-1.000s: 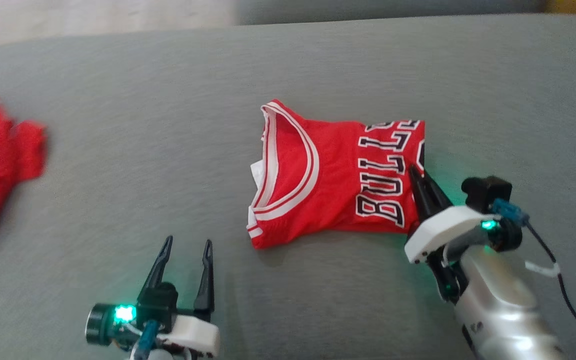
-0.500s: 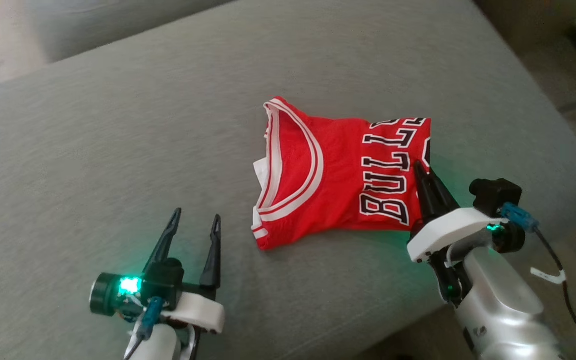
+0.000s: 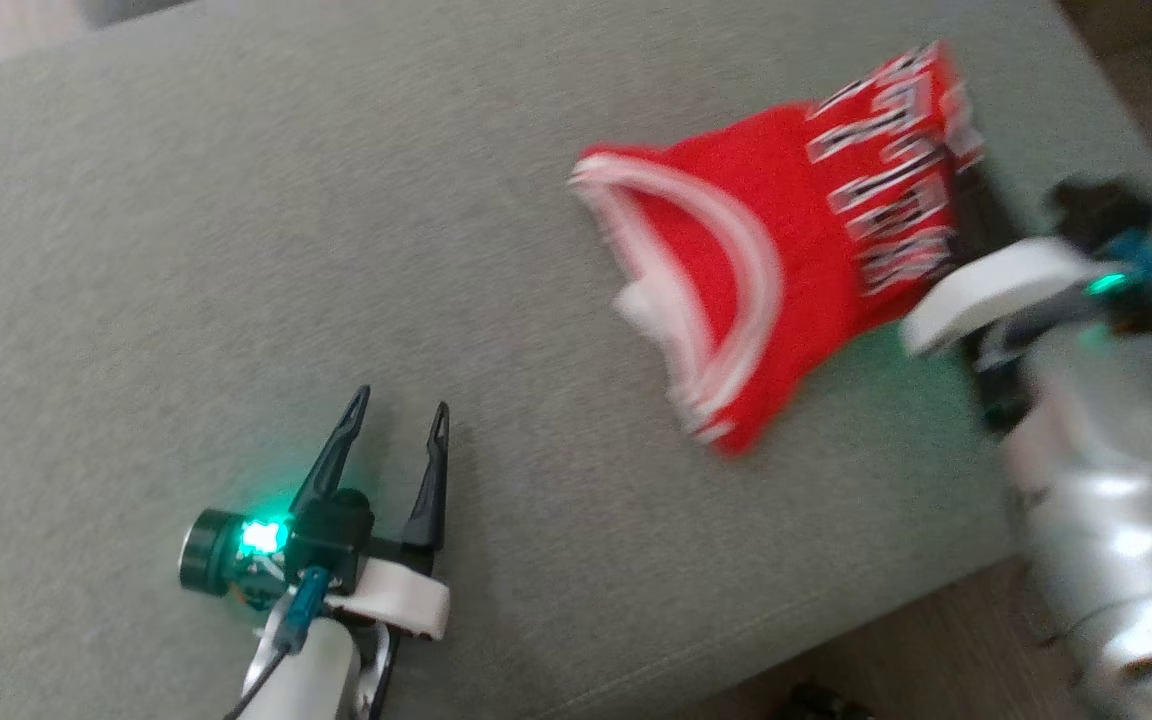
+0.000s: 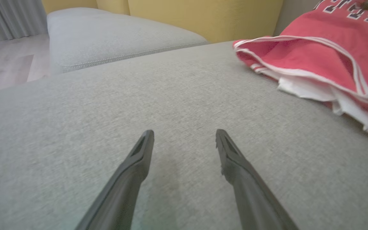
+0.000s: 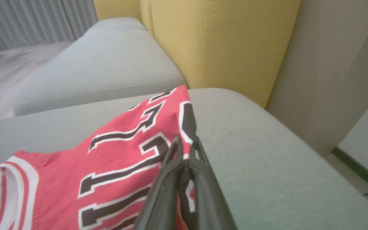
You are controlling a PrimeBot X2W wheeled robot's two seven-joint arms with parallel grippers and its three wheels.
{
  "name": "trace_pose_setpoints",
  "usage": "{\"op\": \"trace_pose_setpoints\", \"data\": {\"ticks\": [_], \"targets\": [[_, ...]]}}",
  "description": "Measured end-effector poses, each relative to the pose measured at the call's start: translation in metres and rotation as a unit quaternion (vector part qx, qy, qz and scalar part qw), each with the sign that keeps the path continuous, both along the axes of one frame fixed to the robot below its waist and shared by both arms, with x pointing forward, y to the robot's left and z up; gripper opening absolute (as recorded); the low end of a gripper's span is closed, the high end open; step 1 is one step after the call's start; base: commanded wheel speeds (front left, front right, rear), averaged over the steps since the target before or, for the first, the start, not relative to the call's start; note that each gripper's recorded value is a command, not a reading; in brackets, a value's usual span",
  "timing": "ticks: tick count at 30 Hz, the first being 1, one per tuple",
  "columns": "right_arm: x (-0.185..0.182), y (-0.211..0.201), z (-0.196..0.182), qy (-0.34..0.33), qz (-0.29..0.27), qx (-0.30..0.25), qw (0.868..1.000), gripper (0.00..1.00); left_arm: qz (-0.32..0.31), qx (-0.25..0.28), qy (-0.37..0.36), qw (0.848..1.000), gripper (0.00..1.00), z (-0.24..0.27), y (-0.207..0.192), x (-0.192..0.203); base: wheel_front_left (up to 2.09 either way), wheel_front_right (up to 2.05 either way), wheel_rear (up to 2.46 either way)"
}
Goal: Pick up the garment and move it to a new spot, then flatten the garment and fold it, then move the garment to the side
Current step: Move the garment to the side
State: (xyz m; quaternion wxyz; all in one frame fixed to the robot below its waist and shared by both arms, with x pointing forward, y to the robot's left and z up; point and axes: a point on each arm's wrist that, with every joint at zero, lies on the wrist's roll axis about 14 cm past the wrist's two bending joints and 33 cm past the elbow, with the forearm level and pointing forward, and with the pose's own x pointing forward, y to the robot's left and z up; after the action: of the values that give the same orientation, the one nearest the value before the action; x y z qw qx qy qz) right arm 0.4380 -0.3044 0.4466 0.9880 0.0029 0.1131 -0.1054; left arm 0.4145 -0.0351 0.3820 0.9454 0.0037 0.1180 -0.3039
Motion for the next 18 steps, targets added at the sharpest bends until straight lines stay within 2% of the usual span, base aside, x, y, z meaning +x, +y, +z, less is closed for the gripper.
{"op": "trace_pose_setpoints", "data": {"ticks": [4,7,13,14,16,18], "targets": [[0.014,-0.049,0.006,0.020,-0.030,-0.054,0.998,0.00,0.022,0.006,-0.001,1.000,1.00,-0.003,0.016,0.008,0.00,0.00,0.00],[0.016,-0.083,0.004,0.038,-0.066,-0.070,0.995,0.00,0.039,0.007,-0.002,0.999,1.00,-0.005,0.028,0.014,0.00,0.00,0.00],[0.022,-0.122,0.001,0.060,-0.103,-0.107,0.987,0.01,0.068,0.010,-0.003,0.998,1.00,-0.008,0.048,0.023,0.00,0.00,0.00],[0.024,-0.123,0.002,0.060,-0.105,-0.111,0.986,0.30,0.071,0.010,-0.003,0.997,1.00,-0.009,0.050,0.024,0.00,0.00,0.00],[0.030,-0.126,0.006,0.054,-0.107,-0.124,0.985,1.00,0.073,0.010,-0.004,0.997,1.00,-0.010,0.051,0.025,0.00,0.00,0.00],[0.038,-0.127,0.018,0.036,-0.108,-0.138,0.984,1.00,0.077,0.011,-0.005,0.997,1.00,-0.010,0.053,0.025,0.00,0.00,0.00]]}}
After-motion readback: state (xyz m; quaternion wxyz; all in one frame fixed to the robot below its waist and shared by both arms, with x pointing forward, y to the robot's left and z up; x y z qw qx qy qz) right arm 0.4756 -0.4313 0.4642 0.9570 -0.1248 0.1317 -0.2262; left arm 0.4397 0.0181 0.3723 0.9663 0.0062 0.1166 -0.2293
